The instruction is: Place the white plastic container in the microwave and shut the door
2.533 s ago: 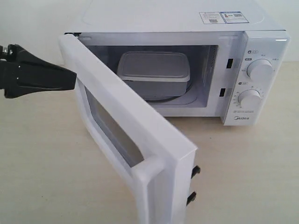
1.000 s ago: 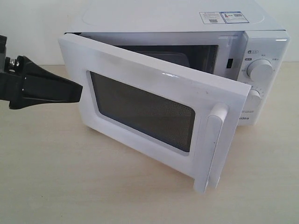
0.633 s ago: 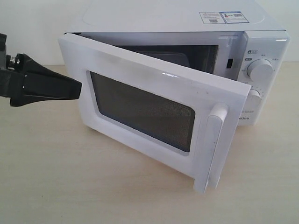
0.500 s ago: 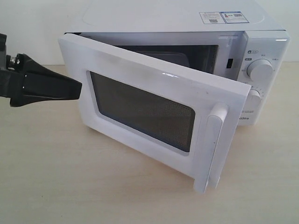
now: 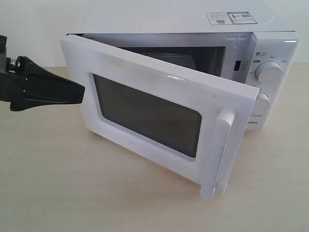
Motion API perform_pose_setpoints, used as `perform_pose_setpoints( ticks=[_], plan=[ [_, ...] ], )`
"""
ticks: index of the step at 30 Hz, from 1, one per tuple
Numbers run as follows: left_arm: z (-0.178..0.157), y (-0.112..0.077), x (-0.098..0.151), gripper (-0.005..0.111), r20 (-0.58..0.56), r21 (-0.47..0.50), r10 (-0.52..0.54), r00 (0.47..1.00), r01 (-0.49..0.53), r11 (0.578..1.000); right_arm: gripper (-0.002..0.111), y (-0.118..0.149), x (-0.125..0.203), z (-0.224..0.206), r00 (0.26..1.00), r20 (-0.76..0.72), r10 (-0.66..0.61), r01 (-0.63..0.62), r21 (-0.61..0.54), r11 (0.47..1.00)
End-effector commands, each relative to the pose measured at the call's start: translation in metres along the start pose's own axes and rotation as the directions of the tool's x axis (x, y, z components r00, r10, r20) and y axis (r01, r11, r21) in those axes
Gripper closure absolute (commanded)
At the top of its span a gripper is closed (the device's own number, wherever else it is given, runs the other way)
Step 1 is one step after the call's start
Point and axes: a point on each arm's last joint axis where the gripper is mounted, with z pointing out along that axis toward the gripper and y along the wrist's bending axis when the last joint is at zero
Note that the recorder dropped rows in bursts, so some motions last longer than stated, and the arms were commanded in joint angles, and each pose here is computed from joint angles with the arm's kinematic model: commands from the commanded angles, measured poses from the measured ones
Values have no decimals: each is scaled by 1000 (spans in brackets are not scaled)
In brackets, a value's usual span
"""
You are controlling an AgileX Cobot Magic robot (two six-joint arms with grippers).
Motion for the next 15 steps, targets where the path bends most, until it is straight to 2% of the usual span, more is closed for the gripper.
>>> perform_pose_setpoints(
  ticks=[1,3,6,10,12,15],
  plan=[
    [1,0,0,102,11,4,-10,1000,10,1000,108,0,-36,-8,900,386,202,-186,-77,979],
    [1,0,0,102,14,6,-13,1000,13,1000,108,-1,-50,-10,872,441,212,-191,-92,977],
    [1,-1,-1,102,15,9,-15,1000,15,1000,108,-1,-78,-7,940,318,125,-116,-50,992],
    [1,-1,-2,102,26,10,-23,999,22,1000,108,-6,-132,-12,978,189,82,-85,8,996],
    [1,1,-2,102,34,-2,-23,999,23,1000,108,-9,-155,-9,994,78,74,-77,39,996],
    [1,0,-3,102,46,3,-33,998,33,999,108,-13,-165,1,976,-197,96,-79,92,993]
  ],
)
